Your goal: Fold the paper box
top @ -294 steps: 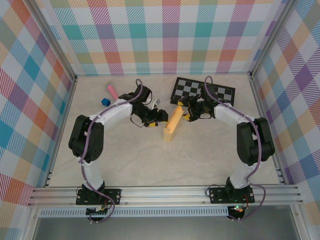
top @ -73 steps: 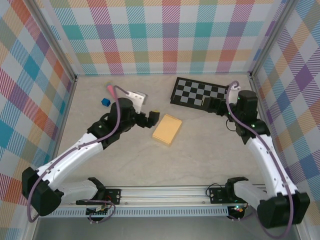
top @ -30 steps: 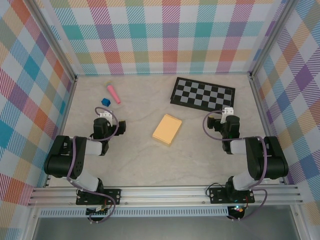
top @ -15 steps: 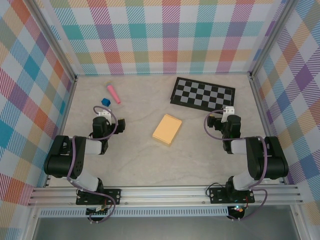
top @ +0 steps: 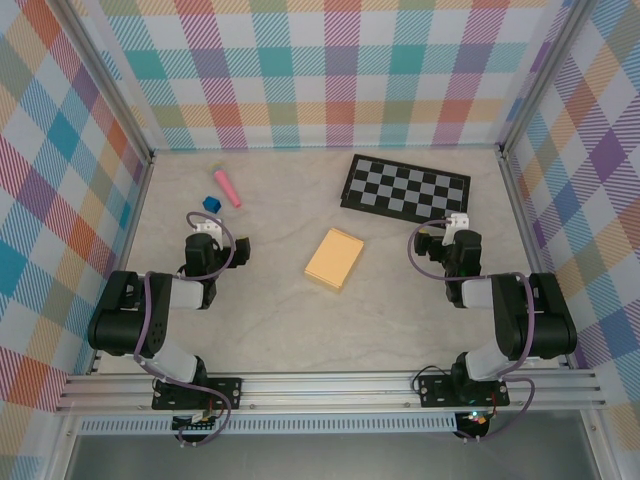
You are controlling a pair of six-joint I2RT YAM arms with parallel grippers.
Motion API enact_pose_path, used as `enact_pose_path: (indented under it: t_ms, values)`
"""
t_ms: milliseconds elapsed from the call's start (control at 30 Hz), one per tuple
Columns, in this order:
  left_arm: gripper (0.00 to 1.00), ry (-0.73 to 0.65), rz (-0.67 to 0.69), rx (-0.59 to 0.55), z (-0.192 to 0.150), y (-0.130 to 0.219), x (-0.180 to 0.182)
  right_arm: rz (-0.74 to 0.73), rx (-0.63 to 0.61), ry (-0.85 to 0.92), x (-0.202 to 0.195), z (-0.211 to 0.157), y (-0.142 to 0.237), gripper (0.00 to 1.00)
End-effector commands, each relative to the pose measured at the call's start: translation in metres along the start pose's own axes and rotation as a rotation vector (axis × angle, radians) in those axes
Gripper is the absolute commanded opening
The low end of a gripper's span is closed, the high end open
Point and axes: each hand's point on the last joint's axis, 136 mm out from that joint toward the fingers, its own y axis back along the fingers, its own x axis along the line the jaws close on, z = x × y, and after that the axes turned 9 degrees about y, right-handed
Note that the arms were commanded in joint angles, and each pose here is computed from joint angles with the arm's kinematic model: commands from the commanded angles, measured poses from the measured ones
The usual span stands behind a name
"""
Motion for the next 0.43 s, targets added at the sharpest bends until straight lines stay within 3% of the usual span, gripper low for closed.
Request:
enact_pose_path:
  t_ms: [0,400]
  values:
    - [1.0,0.011,-0.002,-0.054,0.0168,-0.0013,-0.0014,-0.007,-0.031,-0.019,-0.004,0.0131,-0.0032,1.0]
    - [1.0,0.01,-0.002,-0.056,0.0173,-0.0008,-0.0013,-0.004,-0.035,-0.018,-0.0035,0.0135,-0.0026,1.0]
